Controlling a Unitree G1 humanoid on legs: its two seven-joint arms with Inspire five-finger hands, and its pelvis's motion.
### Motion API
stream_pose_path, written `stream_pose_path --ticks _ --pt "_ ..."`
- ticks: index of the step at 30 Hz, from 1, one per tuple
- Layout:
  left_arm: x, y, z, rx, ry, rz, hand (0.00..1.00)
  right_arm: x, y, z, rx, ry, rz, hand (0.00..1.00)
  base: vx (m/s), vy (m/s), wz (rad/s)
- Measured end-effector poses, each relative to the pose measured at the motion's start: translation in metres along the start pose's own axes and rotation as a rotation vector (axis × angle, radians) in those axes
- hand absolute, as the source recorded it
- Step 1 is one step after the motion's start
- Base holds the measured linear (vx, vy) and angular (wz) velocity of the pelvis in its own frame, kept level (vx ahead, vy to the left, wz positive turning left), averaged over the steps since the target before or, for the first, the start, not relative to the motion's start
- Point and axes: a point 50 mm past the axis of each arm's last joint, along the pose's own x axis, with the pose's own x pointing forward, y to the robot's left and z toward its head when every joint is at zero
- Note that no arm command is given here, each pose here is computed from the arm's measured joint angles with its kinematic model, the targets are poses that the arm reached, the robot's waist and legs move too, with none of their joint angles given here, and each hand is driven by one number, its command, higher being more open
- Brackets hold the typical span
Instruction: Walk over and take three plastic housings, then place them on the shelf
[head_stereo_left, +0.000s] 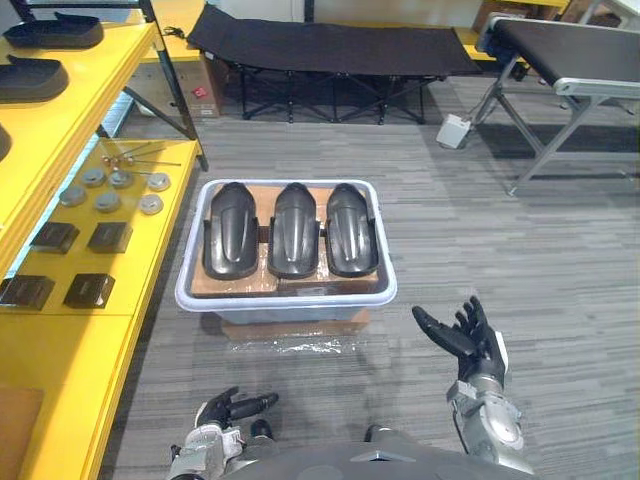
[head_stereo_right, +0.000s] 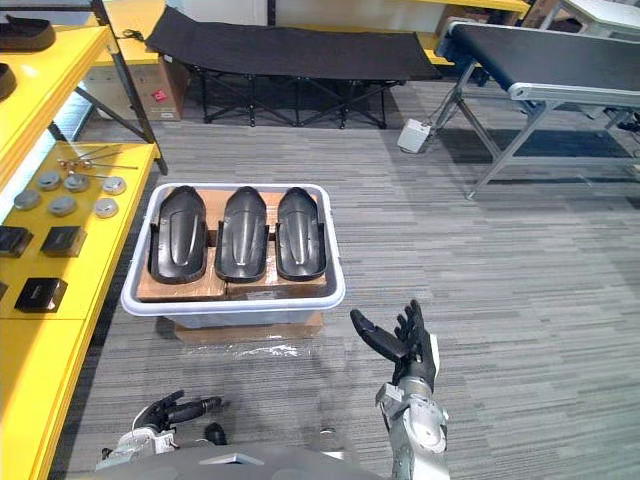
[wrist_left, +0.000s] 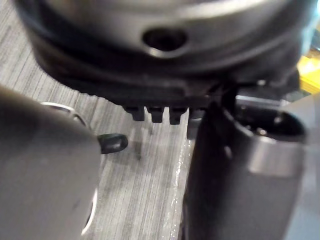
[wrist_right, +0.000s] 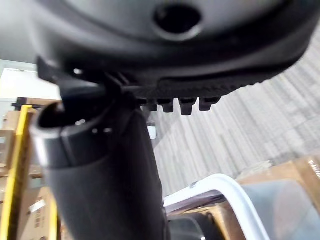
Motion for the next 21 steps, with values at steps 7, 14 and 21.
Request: stream_pose_path --ticks 7,14,21 --pt "0.001 -0.005 0.016 0.06 -0.08 -0.039 1.0 0.016 0.001 0.046 -0.044 -0.147 0.095 1.0 0.0 0.01 -0.05" --pt "0.005 -0.015 0.07 0.008 -0.232 -0.057 1.0 0.064 0.017 0.113 -0.084 -0.346 0.012 1.0 -0.15 0.022 0.19" --pt "0.005 -0.026 0.087 0.055 -0.281 -0.088 1.0 0.106 0.015 0.165 -0.134 -0.372 -0.121 1.0 -0.04 -0.004 0.2"
